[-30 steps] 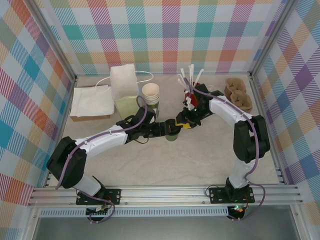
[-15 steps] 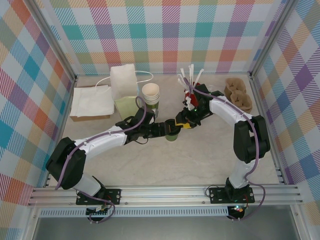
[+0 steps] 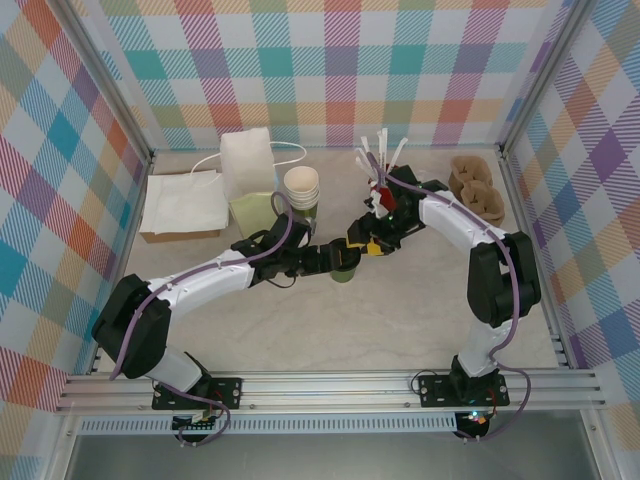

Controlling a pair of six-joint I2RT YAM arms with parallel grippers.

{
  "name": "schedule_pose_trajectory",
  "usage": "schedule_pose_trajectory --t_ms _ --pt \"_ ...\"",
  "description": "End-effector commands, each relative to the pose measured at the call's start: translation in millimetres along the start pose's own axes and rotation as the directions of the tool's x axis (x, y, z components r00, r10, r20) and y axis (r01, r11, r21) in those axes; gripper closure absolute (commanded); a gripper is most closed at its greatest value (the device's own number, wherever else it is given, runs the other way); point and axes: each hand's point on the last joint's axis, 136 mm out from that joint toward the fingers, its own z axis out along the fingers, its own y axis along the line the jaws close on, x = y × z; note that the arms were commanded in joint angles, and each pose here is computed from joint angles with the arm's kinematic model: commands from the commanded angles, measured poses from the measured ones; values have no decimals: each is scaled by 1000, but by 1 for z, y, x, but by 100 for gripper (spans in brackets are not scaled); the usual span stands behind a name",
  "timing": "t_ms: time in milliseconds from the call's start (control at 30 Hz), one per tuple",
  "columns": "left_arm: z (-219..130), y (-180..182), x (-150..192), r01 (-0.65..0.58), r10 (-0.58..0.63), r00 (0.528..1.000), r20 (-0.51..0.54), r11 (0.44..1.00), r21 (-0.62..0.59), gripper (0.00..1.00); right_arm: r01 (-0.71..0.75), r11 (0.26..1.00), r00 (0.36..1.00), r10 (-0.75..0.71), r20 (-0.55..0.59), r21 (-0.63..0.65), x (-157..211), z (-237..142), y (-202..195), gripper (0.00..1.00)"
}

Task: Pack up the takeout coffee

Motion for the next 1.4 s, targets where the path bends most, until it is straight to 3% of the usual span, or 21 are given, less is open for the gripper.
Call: schedule_pose_trajectory --t_ms 0,600,900,1367 --pt "-7 -11 -1 20 -20 1000 -7 999 38 20 26 1000 1000 -26 12 -4 -5 -6 11 43" --pt "5 -13 -6 44 -44 999 6 998 51 15 -11 1000 998 13 -54 29 -4 12 -7 47" --pt "17 7 7 44 -45 998 -44 999 -25 23 -20 997 997 25 -72 71 1 14 -16 48" --pt "19 53 48 35 -61 987 -151 985 -168 24 -73 971 978 114 -172 229 27 22 -57 53"
